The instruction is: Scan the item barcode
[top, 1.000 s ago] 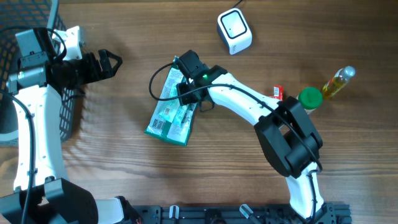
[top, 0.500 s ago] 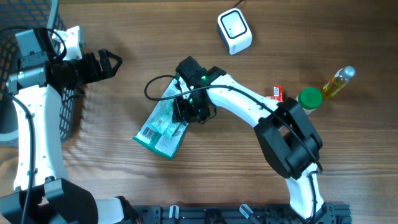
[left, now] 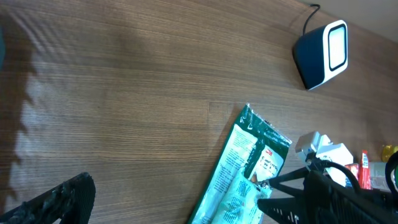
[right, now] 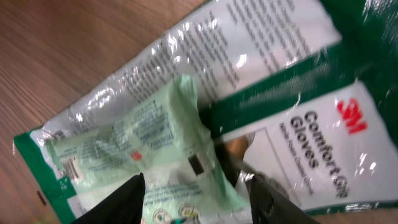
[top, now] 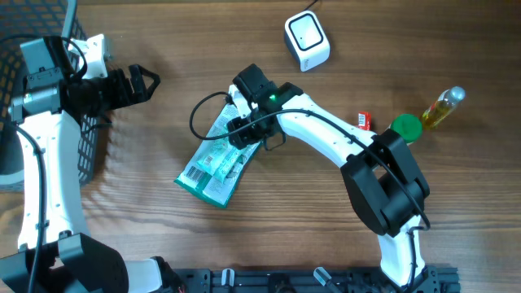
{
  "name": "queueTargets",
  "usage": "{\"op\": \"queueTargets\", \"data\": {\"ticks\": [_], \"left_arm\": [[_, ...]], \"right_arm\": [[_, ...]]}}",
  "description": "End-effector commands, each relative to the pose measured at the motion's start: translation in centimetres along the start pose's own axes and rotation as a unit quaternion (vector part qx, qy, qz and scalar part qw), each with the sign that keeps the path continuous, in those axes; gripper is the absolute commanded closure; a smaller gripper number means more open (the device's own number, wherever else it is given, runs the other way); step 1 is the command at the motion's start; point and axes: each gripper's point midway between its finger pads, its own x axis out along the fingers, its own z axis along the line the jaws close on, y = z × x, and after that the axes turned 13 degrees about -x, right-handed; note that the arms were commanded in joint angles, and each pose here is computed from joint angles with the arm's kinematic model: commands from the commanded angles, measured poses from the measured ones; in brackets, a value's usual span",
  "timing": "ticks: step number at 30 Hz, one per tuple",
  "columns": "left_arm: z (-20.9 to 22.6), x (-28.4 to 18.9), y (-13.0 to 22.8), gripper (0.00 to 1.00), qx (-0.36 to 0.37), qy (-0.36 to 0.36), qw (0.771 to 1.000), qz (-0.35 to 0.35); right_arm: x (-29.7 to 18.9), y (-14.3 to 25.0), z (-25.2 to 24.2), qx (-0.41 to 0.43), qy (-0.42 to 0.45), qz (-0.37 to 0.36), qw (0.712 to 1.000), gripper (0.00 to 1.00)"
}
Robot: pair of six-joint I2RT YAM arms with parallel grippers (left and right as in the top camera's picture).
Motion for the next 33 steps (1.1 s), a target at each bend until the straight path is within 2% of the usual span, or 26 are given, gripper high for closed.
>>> {"op": "queueTargets", "data": {"ticks": [1, 8, 12, 19, 21, 23, 26, 28, 30, 33], "left_arm": [[-0.2, 0.1, -0.1, 0.00, 0.009, 0.005, 1.000, 0.000], [-0.2, 0.1, -0.1, 0.00, 0.009, 0.005, 1.000, 0.000], [-0.2, 0.1, -0.1, 0.00, 0.009, 0.005, 1.000, 0.000], [-0.2, 0.1, -0.1, 0.00, 0.009, 0.005, 1.000, 0.000], [-0.2, 0.1, -0.1, 0.00, 0.009, 0.005, 1.000, 0.000], [-0.2, 0.1, -0.1, 0.00, 0.009, 0.005, 1.000, 0.000], [-0.2, 0.1, -0.1, 0.00, 0.009, 0.005, 1.000, 0.000], [-0.2, 0.1, -0.1, 0.00, 0.009, 0.005, 1.000, 0.000], [-0.2, 0.1, -0.1, 0.00, 0.009, 0.005, 1.000, 0.000], [-0.2, 0.1, -0.1, 0.00, 0.009, 0.005, 1.000, 0.000]], "right_arm": [[-0.4, -0.4, -0.2, -0.022, 0.011, -0.016, 1.000, 0.46], [1.5, 0.8, -0.3, -0.026, -0.004, -0.027, 0.999, 0.46], [2.4, 1.8, -0.3, -0.026, -0.012, -0.028, 0.999, 0.52], [2.6, 1.6, -0.3, -0.028, -0.012, -0.037, 0.999, 0.70], [2.6, 1.7, -0.3, -0.027, -0.012, -0.035, 0.999, 0.78], [2.6, 1.9, -0.3, -0.025, -0.012, -0.031, 0.999, 0.78], [2.7, 2.9, -0.3, -0.019, -0.013, -0.012, 1.000, 0.68], [2.7, 3.4, -0.3, -0.015, -0.013, 0.000, 1.000, 0.66], [2.8, 3.9, -0.3, -0.013, -0.014, 0.006, 1.000, 0.60], [3.6, 4.3, -0.4, -0.008, -0.014, -0.003, 1.000, 0.60]]}}
